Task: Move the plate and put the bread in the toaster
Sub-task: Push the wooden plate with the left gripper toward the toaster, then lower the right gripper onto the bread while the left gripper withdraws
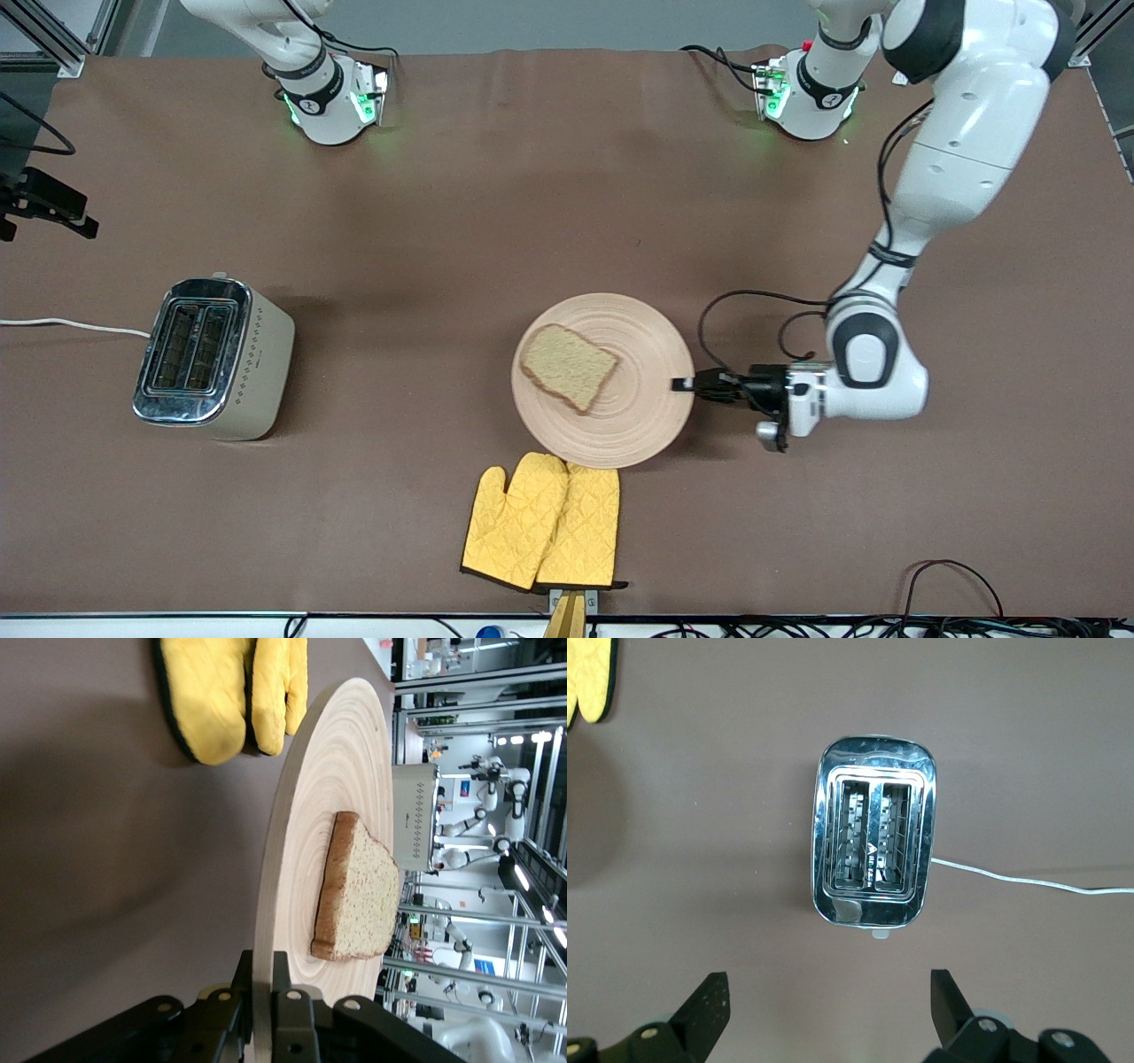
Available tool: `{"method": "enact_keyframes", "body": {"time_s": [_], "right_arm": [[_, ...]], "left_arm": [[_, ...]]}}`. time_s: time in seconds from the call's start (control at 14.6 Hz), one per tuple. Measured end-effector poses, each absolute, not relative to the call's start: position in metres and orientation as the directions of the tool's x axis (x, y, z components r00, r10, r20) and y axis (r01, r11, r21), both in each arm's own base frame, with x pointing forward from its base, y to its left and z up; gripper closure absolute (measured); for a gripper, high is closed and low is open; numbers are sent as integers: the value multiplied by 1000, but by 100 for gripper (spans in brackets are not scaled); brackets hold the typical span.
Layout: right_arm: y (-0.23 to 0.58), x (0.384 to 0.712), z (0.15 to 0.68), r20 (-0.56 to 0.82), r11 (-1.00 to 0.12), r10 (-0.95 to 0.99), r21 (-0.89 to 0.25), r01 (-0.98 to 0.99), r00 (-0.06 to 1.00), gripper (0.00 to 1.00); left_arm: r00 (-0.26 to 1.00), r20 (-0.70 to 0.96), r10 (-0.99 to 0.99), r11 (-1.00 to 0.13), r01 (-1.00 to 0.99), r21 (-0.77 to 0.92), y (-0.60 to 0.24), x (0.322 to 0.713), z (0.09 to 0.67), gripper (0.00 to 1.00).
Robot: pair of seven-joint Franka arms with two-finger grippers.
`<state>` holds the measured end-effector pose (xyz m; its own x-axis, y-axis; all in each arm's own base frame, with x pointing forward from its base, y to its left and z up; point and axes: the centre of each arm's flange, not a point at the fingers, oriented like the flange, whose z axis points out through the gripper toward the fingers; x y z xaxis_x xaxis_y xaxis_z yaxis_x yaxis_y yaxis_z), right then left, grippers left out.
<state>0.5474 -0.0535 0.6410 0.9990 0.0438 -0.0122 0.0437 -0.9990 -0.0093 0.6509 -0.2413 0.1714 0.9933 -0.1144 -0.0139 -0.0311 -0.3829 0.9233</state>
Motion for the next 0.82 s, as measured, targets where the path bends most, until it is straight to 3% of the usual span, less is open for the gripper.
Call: {"method": "enact_keyframes", "body": {"time_s": [0.55,0.82], "right_arm": [[-27,571,582,25,-1000,11,-25,12,1000,0],[10,594,499,34,-999,-40,-36,-39,999,0]], "left_arm": [[996,-92,16,-459,89,884,-425,568,143,90],[994,-105,34,-450,109,886,-452,557,129,90]]}}
